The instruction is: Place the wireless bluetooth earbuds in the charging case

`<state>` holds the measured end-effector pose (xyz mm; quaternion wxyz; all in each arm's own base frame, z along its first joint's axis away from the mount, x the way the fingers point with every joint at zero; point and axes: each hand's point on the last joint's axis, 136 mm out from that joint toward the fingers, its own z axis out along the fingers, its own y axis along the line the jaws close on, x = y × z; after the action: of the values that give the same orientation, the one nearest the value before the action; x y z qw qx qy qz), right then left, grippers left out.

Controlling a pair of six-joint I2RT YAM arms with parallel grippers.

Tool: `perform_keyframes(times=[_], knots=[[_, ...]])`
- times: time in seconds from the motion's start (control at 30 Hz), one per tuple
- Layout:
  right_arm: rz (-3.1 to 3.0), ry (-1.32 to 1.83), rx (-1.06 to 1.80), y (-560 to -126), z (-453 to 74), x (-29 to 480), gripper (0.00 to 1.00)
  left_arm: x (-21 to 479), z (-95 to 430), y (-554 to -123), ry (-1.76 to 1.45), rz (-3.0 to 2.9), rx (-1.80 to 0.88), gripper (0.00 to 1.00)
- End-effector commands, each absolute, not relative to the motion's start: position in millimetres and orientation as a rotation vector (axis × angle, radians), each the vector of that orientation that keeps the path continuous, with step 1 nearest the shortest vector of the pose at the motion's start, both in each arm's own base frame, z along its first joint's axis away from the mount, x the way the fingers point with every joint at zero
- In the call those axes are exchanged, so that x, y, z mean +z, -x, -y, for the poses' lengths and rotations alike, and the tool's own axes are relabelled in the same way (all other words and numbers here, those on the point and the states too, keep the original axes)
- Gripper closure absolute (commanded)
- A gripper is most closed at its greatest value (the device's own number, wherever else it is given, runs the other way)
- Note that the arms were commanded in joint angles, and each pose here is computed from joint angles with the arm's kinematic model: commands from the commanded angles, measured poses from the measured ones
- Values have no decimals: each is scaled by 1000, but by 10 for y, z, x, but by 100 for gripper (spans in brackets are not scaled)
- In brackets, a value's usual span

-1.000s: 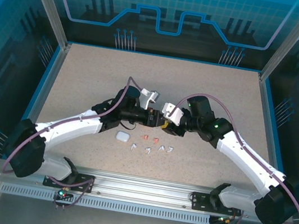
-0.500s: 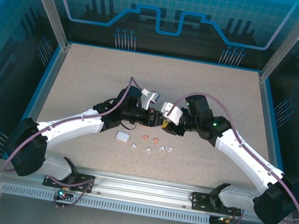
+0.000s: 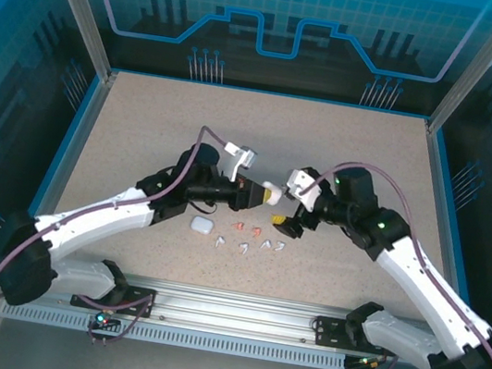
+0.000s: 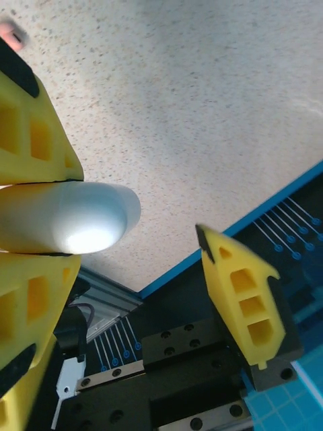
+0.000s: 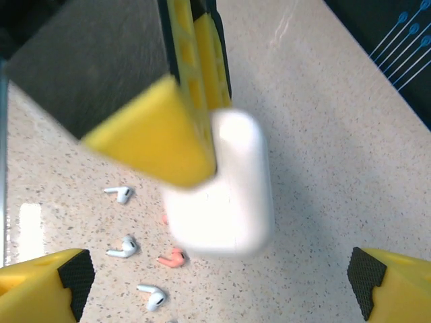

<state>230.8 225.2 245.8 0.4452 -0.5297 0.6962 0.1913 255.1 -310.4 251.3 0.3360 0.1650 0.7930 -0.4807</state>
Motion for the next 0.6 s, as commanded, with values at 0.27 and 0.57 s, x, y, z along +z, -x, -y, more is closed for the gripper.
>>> perform_keyframes(times=[0.27, 0.57], knots=[[-1556, 1297, 685, -1899, -2221, 2807, 2, 3062, 2959, -2212, -776, -1502, -1121, 98], [-1479, 1264, 712, -1962, -2335, 3073, 11, 3160, 2962, -1929, -968, -1189, -1061, 100]])
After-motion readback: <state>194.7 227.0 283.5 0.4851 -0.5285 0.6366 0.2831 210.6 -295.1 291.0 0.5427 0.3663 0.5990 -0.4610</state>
